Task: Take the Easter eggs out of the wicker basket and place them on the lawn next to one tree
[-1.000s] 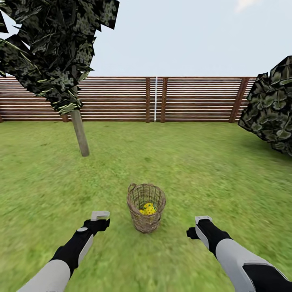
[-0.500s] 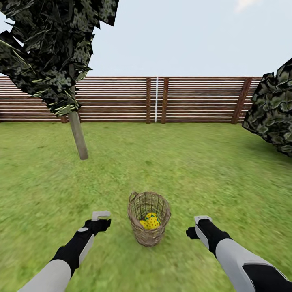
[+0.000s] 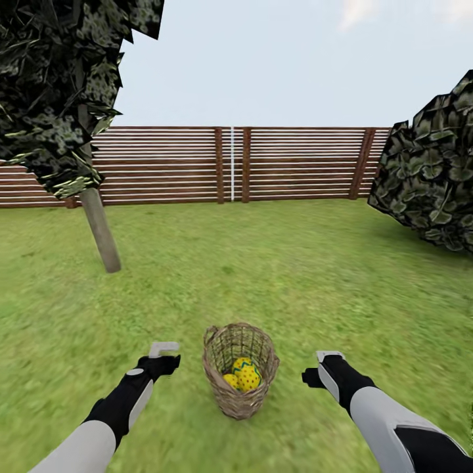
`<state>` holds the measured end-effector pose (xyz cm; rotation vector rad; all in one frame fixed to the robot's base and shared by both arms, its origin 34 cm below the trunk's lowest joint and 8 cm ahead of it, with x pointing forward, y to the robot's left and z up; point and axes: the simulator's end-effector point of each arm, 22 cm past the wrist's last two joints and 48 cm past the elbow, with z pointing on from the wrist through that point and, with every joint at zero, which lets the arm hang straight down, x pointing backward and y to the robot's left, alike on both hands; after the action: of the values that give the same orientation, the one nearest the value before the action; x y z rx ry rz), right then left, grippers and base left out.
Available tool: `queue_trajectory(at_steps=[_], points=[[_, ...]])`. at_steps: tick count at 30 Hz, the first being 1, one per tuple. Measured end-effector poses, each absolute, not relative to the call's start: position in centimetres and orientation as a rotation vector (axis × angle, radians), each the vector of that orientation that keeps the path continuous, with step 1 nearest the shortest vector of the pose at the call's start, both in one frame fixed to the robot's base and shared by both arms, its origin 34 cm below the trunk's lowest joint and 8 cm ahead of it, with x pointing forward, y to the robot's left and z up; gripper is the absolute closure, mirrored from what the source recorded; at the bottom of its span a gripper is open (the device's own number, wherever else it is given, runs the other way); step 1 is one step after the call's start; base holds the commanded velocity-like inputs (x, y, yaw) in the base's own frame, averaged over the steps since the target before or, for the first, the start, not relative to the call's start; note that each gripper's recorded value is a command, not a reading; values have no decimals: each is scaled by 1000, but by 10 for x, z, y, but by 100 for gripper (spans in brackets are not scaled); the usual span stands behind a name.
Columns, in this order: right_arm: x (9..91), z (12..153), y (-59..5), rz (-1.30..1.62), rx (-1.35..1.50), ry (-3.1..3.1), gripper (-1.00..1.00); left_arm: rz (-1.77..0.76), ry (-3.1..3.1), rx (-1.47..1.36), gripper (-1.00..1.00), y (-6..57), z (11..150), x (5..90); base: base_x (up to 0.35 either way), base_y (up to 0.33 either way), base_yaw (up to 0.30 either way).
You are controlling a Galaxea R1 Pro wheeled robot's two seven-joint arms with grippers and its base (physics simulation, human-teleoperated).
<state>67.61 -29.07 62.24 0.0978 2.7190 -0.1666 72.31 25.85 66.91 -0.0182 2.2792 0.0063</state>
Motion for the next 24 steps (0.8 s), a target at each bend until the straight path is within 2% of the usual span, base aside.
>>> queue_trajectory(at_steps=[11, 24], points=[[678, 627, -291, -162, 106, 2711, -100, -9, 2282, -11, -100, 256, 670, 722, 223, 278, -266], [679, 631, -292, -160, 113, 2702, -100, -70, 2490, 18, -100, 242, 628, 678, 223, 277, -266]])
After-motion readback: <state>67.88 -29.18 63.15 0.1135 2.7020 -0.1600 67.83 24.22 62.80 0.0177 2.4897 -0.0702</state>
